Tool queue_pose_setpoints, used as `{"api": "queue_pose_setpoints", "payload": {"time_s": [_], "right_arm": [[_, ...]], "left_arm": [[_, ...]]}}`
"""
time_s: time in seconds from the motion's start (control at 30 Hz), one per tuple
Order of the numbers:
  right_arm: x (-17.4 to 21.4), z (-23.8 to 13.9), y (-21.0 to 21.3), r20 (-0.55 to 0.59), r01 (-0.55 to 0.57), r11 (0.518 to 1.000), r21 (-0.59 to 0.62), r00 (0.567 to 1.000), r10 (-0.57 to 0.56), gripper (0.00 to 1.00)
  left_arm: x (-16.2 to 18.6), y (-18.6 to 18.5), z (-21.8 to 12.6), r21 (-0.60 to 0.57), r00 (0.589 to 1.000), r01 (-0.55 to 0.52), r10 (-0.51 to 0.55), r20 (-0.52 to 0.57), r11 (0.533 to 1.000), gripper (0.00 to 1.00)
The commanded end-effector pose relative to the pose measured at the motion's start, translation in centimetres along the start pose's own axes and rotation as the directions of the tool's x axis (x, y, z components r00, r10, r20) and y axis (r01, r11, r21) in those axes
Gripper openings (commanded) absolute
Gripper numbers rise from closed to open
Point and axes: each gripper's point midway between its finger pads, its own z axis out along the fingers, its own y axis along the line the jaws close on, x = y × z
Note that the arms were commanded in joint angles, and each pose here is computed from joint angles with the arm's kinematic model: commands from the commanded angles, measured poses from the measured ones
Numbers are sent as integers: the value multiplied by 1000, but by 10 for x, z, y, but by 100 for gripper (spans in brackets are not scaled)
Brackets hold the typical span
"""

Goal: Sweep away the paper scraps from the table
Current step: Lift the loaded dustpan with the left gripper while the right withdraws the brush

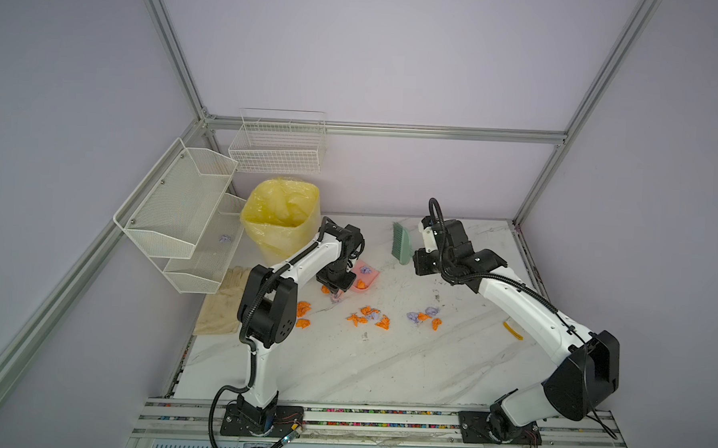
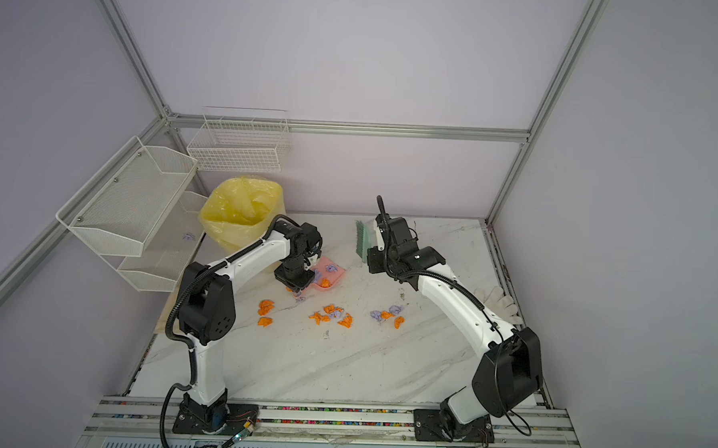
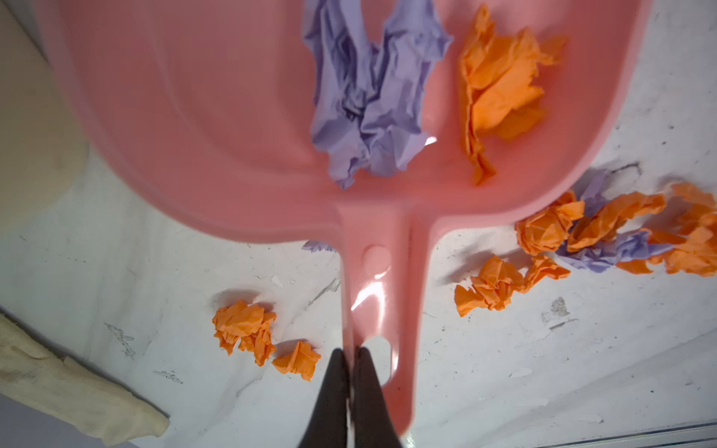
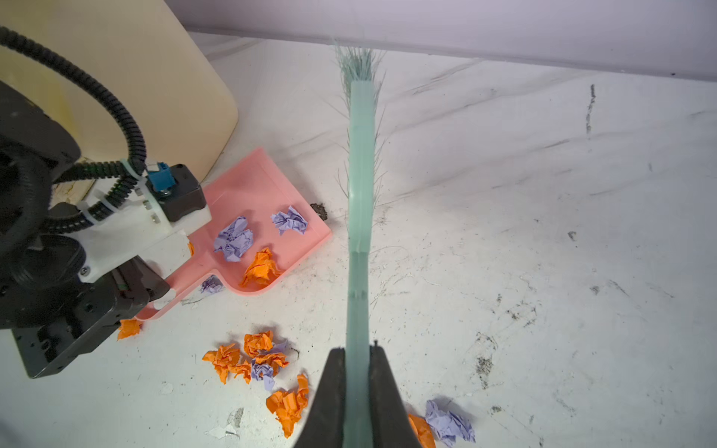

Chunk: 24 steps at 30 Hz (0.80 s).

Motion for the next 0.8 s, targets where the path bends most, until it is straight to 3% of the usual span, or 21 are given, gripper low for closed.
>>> {"api": "queue_pose_setpoints", "payload": {"time_s": [0.0, 0.33, 0.77], "right_arm": [[-2, -10, -7, 27, -39, 999, 8, 999, 39, 0], [9, -8, -13, 7, -56, 998, 17, 998, 56, 0], [21, -7, -41, -7, -112, 990, 82, 994, 113, 0]], "left_arm": [[-22, 0, -40, 32, 988, 25, -30, 153, 999, 0], [-30, -3, -54, 59, 975, 30, -43, 216, 998, 0], [-45, 2, -100, 59, 936, 45, -63, 346, 997, 0]]}}
